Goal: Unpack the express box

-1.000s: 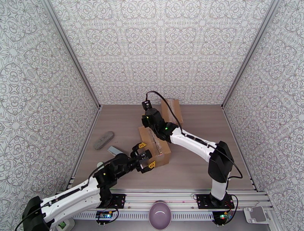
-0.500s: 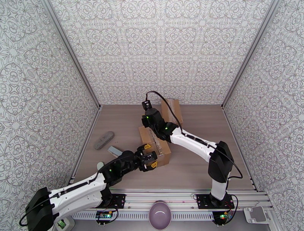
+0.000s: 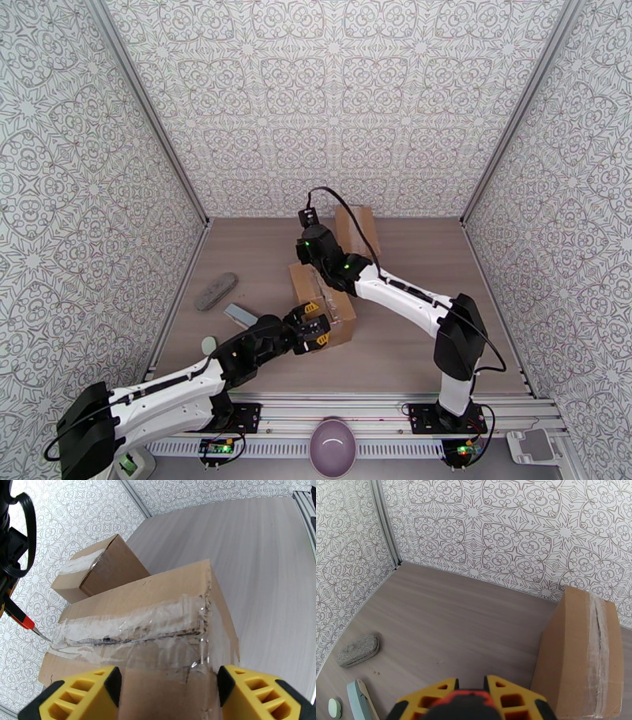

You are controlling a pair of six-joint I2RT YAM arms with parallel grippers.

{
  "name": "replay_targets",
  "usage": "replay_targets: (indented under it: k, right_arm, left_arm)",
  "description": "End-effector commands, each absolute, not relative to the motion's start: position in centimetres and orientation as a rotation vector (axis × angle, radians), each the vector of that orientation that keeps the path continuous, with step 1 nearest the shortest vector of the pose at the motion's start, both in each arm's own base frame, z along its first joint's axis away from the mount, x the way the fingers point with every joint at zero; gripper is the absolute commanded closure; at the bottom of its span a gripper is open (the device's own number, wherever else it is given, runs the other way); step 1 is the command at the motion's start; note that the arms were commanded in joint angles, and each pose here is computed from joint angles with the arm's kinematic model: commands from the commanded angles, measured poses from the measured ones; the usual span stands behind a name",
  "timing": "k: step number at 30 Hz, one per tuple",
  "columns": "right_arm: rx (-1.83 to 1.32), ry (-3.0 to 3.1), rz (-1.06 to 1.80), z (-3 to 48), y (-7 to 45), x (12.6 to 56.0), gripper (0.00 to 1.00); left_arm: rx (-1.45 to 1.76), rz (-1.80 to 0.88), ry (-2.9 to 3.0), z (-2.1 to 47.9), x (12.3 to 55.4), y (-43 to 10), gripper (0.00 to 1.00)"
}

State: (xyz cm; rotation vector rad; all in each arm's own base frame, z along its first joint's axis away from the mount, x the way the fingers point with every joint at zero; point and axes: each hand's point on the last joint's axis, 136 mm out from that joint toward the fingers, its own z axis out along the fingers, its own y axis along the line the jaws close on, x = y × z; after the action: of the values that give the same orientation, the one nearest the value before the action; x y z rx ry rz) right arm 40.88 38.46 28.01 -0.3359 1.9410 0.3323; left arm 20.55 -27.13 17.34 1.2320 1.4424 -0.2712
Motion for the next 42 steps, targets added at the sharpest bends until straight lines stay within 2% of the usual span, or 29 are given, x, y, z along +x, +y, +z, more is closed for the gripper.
replay_targets:
  k: [1, 21, 42]
  right_arm:
    - [-0.334, 1.975, 0.322, 28.1, 37.8, 39.4, 1.00]
    - [-0.350, 1.972, 0.352, 28.1, 37.1, 38.1, 1.00]
    - [-0.352, 1.864, 0.394, 30.3, 37.3, 38.2, 1.00]
  left_arm:
    - [1.162, -0.228, 1.456, 17.2, 21.4, -26.5, 0.36]
    - [1.105, -0.203, 1.511, 16.0, 21.9, -26.5, 0.42]
    - [1.158, -0.221, 1.500, 15.4, 21.2, -27.3, 0.44]
